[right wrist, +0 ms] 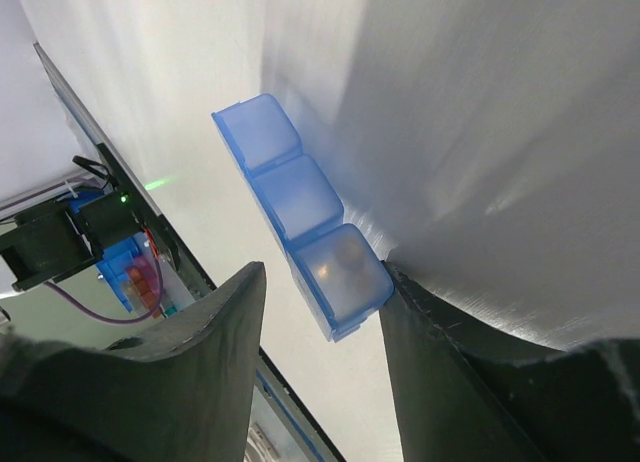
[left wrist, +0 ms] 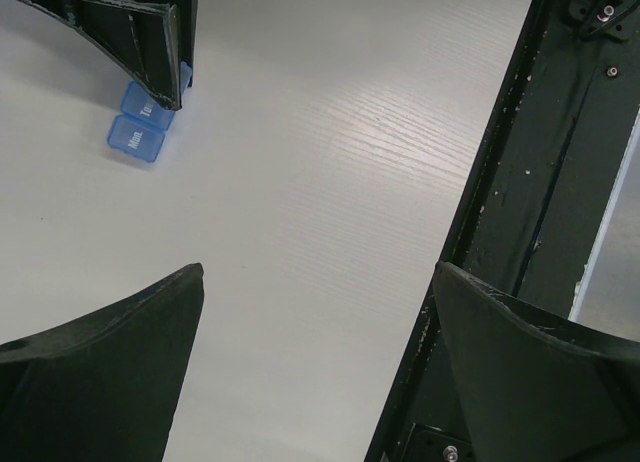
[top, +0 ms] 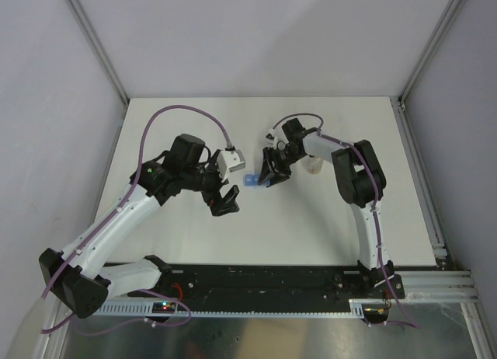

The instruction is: Sort the pills into containers

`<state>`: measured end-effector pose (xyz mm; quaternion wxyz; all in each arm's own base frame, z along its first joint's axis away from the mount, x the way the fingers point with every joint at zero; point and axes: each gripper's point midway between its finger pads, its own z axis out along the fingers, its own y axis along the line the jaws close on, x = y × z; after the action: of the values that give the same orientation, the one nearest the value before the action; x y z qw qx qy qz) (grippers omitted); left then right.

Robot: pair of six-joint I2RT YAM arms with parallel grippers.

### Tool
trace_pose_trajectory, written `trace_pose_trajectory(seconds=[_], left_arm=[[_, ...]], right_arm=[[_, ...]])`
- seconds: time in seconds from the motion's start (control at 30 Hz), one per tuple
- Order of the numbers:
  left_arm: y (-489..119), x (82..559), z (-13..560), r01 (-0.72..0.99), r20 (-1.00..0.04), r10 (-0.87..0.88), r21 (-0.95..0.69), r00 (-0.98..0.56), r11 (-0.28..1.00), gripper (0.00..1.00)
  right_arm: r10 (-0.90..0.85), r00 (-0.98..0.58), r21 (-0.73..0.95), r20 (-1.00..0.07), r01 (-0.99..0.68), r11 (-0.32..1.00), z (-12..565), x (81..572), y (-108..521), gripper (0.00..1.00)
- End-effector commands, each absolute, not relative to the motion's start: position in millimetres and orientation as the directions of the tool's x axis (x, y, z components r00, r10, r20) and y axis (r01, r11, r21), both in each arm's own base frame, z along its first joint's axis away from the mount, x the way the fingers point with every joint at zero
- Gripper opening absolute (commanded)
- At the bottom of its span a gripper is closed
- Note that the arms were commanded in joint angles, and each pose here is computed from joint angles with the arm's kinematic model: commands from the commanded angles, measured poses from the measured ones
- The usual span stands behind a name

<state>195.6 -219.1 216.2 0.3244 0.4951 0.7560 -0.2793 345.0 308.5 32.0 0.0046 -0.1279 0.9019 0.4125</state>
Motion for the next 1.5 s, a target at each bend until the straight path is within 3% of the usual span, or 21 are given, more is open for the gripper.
trace_pose_trajectory(seconds=[0.0,1.17,1.47], left_arm=[[-222.1,195.0,225.3,0.936,-0.795,0.539,-0.096,-0.277,0.340,1.00],[-220.4,195.0,224.0,0.939,-0.795,0.547,-0.078,-0.261,0.334,1.00],[-213.3,210.2,222.6,0.912,-0.786,0.554,-0.029,-0.274,0.410,1.00]], right_arm=[[-0.223,-0.958,0.701,-0.182,-0.285,0.654,40.0,360.3,301.4,0.54],[-0.218,-0.944,0.652,-0.247,-0.328,0.684,50.1,371.5,289.9,0.54],[-0.227,-0.923,0.583,-0.311,-0.373,0.722,58.6,382.4,282.6,0.55]])
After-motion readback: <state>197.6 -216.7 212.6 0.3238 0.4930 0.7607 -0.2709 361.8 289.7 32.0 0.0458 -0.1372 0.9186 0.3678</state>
